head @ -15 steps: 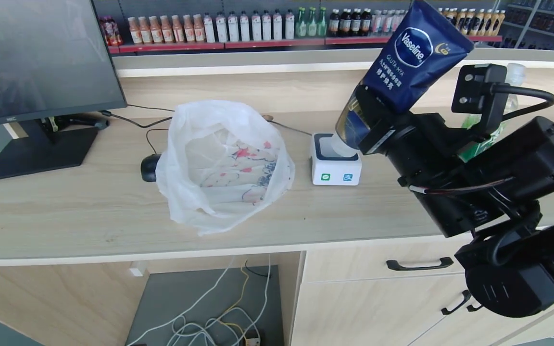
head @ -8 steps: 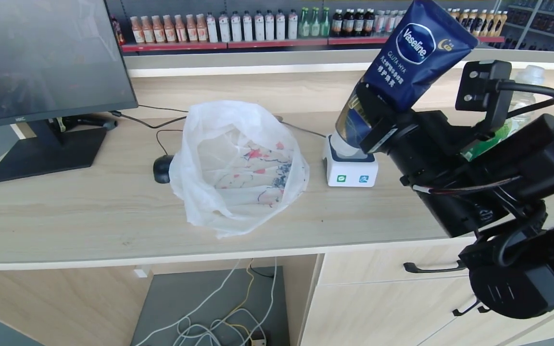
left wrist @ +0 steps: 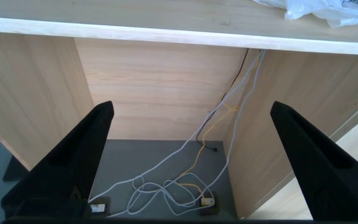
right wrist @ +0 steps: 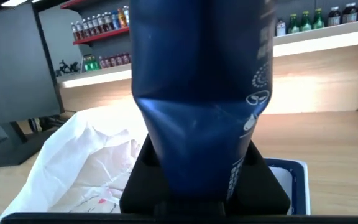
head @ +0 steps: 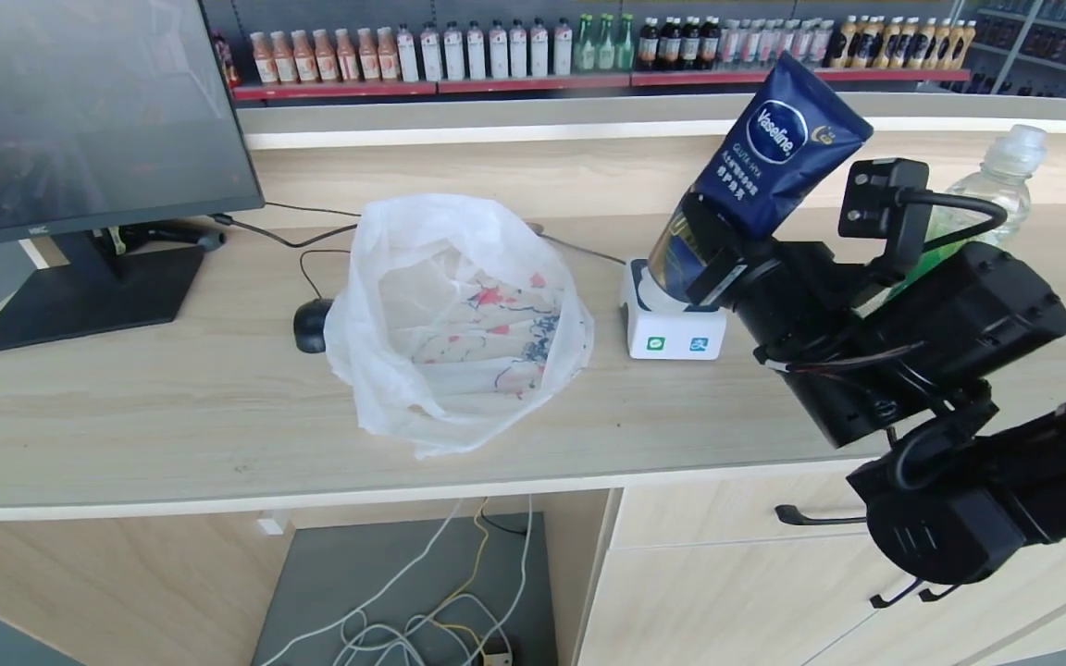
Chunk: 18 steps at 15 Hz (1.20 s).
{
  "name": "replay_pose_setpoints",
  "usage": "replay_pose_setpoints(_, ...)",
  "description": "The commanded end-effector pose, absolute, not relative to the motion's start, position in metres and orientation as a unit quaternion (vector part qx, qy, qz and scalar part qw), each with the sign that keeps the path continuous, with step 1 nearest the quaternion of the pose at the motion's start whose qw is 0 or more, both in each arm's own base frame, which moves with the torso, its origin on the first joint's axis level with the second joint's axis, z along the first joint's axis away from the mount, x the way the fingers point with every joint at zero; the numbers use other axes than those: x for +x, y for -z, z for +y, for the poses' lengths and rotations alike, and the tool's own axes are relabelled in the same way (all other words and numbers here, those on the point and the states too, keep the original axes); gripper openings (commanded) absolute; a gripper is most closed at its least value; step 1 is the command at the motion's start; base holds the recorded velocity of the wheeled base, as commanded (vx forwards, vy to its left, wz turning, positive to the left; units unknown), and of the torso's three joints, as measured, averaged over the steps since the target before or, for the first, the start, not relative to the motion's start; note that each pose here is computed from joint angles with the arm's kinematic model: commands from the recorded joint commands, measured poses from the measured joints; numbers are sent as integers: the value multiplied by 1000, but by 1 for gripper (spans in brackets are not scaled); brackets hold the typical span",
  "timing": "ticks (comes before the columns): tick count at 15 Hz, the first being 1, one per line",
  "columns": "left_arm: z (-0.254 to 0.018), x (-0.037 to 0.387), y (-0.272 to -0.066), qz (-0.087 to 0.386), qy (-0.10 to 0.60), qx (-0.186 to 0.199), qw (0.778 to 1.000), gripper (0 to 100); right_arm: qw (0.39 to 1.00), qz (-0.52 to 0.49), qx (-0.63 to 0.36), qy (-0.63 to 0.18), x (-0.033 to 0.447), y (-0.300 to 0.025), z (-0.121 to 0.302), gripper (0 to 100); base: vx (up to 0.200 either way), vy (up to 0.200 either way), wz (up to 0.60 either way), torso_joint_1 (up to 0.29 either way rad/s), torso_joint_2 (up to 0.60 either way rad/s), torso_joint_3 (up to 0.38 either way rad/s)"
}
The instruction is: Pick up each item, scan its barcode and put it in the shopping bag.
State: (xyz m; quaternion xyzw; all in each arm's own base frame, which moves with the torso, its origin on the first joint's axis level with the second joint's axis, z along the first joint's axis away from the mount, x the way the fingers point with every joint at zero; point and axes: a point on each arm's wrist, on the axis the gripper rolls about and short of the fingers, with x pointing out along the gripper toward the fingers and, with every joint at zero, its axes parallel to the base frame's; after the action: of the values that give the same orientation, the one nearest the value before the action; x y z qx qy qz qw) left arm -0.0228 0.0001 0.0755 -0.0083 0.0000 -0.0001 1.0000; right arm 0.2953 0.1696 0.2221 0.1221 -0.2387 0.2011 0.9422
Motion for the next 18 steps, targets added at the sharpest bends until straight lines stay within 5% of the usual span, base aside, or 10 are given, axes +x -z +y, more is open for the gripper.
replay_pose_setpoints(1,0,-23,-76,1,1,-8,1000,100,945,-233,132,-185,314,-214,164,0,0,0,0,0,0,0)
replay_pose_setpoints(18,0,-23,-76,1,0,-8,1000,100,862,-134,438,-219,384,-256,173,0,0,0,0,0,0,0)
